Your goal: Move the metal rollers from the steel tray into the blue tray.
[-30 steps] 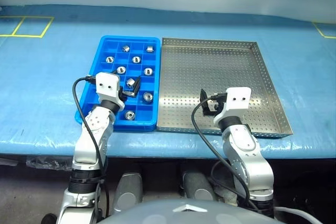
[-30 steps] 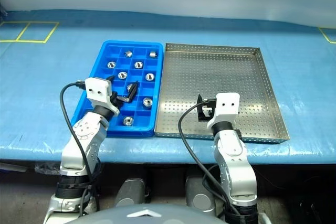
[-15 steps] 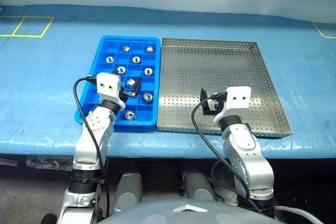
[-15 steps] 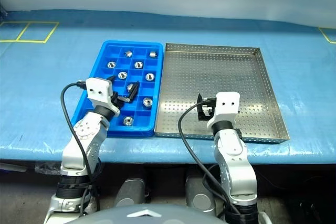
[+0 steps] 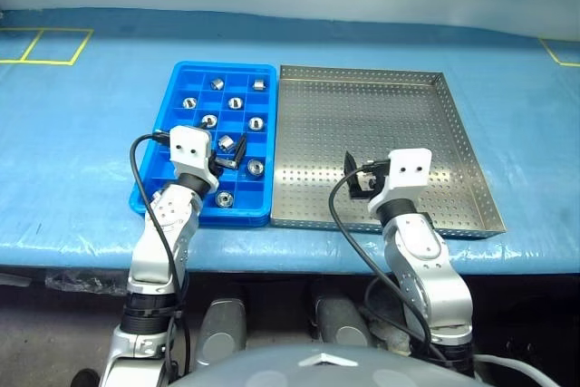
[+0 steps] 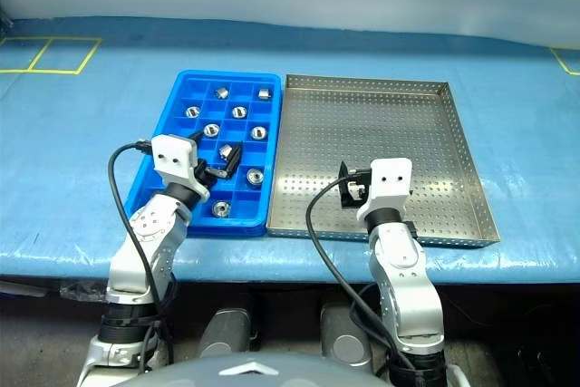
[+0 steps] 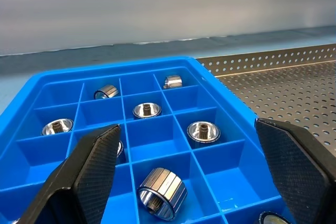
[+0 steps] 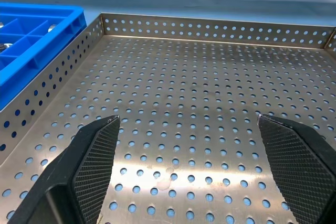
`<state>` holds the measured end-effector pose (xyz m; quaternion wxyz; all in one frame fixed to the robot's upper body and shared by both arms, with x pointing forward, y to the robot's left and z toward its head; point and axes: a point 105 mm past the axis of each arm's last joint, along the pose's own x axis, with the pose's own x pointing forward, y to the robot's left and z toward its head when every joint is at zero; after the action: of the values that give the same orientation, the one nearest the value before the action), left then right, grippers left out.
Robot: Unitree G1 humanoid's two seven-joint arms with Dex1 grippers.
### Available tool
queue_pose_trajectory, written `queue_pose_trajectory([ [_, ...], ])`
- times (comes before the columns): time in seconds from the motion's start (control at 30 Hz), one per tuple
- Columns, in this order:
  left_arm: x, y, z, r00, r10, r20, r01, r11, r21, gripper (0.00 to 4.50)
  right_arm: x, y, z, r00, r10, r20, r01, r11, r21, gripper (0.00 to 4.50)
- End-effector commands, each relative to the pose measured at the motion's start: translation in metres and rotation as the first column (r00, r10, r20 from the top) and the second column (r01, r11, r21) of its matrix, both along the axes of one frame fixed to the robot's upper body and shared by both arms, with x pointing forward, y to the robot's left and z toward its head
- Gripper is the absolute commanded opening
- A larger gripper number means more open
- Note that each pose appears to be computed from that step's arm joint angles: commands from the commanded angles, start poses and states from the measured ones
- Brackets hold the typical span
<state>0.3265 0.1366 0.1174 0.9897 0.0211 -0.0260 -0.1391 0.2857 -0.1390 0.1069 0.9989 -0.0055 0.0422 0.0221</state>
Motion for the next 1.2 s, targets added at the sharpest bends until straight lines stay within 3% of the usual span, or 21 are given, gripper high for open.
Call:
queue_pose_trajectory([
  [0.03,-0.0009,-0.0039,0.0067,0.999,-0.012,0.036,0.011,1.0,0.006,4.5,-0.0015,0.001,0.0093,0.999,0.005,0.037,-0.005,1.0,-0.002,4.44],
  [1.2,-0.0042,-0.0006,0.0047,1.0,0.004,0.025,-0.004,1.0,0.006,4.5,-0.0035,0.003,0.0041,1.0,0.002,0.017,-0.003,1.0,0.007,4.44],
])
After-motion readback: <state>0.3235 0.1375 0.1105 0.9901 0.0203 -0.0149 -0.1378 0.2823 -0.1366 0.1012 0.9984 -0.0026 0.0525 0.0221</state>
